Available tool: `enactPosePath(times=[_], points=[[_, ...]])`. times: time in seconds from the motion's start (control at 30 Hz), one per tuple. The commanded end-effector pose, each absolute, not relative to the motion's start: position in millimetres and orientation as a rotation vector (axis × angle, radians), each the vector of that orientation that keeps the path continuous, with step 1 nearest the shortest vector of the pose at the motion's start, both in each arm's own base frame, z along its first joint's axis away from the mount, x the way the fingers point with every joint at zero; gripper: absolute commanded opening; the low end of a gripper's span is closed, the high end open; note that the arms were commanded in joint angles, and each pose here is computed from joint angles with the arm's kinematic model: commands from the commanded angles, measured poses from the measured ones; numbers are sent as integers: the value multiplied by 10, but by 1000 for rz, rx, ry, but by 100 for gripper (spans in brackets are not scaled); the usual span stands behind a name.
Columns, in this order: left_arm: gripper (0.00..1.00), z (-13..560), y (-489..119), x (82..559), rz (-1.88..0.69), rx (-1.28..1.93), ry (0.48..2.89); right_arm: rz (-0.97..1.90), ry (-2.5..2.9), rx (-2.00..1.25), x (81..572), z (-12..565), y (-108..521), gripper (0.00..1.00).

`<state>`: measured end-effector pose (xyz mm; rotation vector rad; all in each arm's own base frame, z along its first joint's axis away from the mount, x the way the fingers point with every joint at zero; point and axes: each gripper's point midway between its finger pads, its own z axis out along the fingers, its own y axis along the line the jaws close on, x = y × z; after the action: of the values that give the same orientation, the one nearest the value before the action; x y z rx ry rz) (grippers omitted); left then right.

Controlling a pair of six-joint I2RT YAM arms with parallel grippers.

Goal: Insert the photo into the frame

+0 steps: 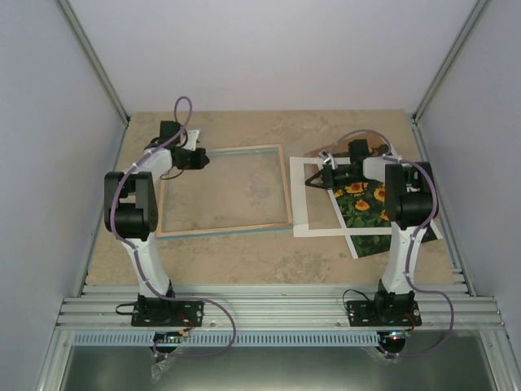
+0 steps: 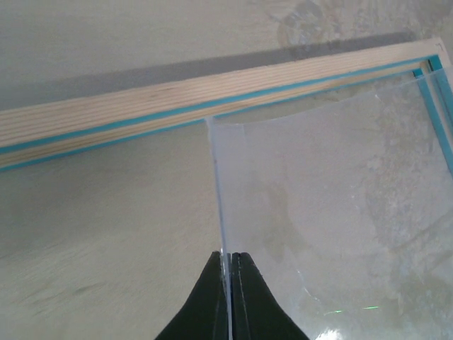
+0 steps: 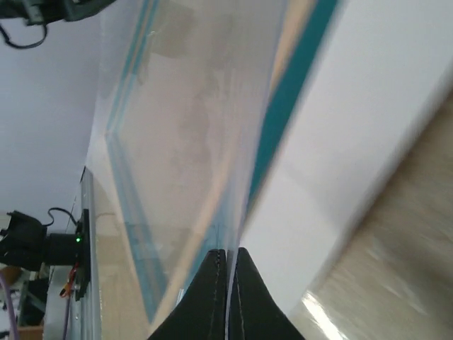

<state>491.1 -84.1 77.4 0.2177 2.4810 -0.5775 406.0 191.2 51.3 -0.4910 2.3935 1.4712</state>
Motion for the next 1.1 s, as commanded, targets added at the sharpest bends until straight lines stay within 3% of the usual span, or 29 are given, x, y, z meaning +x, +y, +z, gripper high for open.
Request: enactPosePath(times=[0.0, 0.33, 0.53, 0.77, 1.07], points=[[0, 1049, -386, 4926, -490, 132, 2448, 1507, 2160, -748, 4041, 1144, 2409, 1], [0, 1173, 856, 4768, -265, -93, 2460, 1508, 2172, -859, 4076, 989, 3295, 1], [0, 964, 1204, 4772, -225, -105, 2493, 1554, 2227, -870, 4105, 652, 3817, 1], [0, 523, 1067, 4803, -429, -136, 2534, 1432, 2416, -766, 4032, 135, 3516, 1], [0, 342, 586, 4560, -579, -126, 2554, 1356, 2536, -657, 3903, 33, 2896, 0]])
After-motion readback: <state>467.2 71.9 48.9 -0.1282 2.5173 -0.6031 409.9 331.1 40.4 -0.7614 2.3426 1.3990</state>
